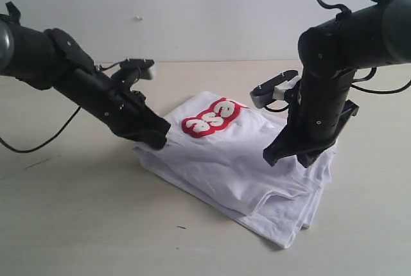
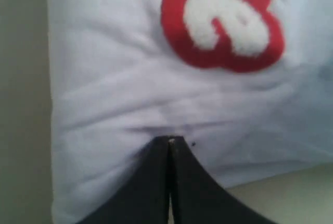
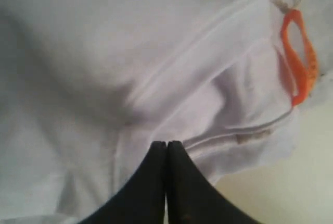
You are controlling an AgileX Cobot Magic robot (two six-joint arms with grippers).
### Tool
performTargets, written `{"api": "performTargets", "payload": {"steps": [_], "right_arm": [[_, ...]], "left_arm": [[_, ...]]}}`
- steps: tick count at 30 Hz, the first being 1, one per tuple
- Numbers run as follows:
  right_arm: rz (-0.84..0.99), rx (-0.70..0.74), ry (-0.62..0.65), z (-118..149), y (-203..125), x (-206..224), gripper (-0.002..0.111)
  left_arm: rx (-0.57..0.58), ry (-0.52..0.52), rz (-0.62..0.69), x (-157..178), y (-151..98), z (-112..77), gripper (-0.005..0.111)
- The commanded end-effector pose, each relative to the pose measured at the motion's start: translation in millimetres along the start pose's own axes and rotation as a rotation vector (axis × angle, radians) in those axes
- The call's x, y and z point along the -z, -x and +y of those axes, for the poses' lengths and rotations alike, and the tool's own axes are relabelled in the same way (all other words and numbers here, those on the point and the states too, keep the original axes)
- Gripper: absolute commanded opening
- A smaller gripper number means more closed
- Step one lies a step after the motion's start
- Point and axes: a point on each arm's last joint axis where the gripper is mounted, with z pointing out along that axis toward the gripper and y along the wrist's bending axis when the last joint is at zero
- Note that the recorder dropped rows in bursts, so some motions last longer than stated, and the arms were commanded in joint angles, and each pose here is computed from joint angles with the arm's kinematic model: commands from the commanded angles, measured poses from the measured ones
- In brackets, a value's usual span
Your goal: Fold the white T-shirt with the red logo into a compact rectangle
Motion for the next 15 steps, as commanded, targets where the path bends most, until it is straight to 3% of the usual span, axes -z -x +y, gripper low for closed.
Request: {"api": "performTargets", "payload": {"steps": [1, 4, 8, 12, 15], "right_arm": [[0.005, -0.050, -0.104, -23, 3, -28, 0.000], [0.025, -0.044, -0.106, -27, 8, -53, 0.000], [-0.044, -0.050, -0.097, -28, 34, -66, 0.000], [-0.132, -0.002, -0.071, -27, 57, -72, 0.000], [-0.173, 0.116, -0.013, -22, 70, -72, 0.000]], "left_arm": [[0.016, 0.025, 0.149, -12, -17, 8.3, 0.000], [0.031, 0.072, 0.273, -14, -35, 13.2, 0.000], [-0.002, 0.040, 0.433, -2, -54, 6.3, 0.000], [-0.028, 0.059, 0.396, 19, -52, -3.4, 0.000], [-0.066, 0.106, 0.281, 51, -38, -13.2, 0.000]]}}
